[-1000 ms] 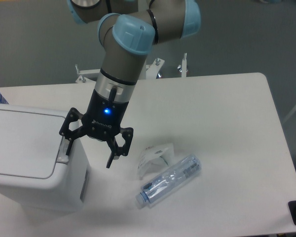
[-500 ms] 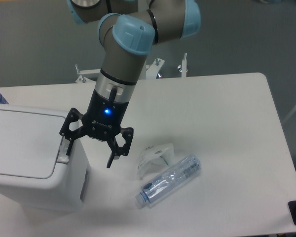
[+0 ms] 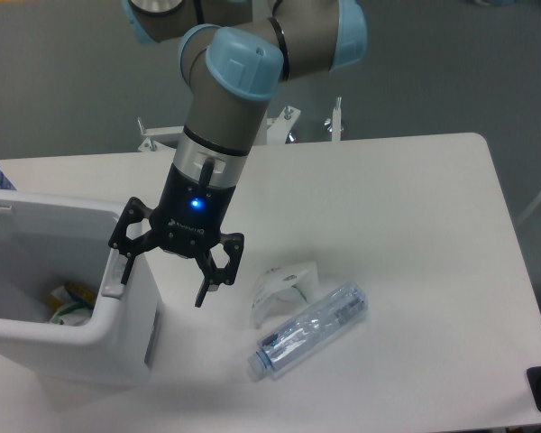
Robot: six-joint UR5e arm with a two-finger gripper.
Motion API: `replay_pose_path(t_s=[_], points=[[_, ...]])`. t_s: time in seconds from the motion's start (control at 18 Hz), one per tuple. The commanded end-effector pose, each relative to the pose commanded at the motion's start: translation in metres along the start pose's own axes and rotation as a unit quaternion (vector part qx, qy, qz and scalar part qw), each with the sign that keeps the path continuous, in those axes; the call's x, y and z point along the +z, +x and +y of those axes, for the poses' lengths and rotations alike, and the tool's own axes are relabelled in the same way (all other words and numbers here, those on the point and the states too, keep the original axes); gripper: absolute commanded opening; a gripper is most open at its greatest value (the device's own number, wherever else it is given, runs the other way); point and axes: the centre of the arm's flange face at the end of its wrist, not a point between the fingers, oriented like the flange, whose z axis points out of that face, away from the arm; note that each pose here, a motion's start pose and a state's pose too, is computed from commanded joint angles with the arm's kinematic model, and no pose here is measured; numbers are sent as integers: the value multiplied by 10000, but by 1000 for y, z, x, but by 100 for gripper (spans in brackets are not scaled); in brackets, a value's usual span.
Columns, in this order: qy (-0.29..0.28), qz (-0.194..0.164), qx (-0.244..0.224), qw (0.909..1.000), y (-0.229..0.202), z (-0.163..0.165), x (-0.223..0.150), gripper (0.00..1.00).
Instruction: Open the trash can
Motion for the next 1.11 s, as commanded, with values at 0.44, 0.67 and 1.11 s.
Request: replay_pose_path(t_s=[0.44,0.67,1.11], points=[[277,-182,72,9994,-15,-22,-27,100],[371,-451,-129,9982,-65,-18,-47,100],[-300,-1087,322,9931,-218,67,-53,100]])
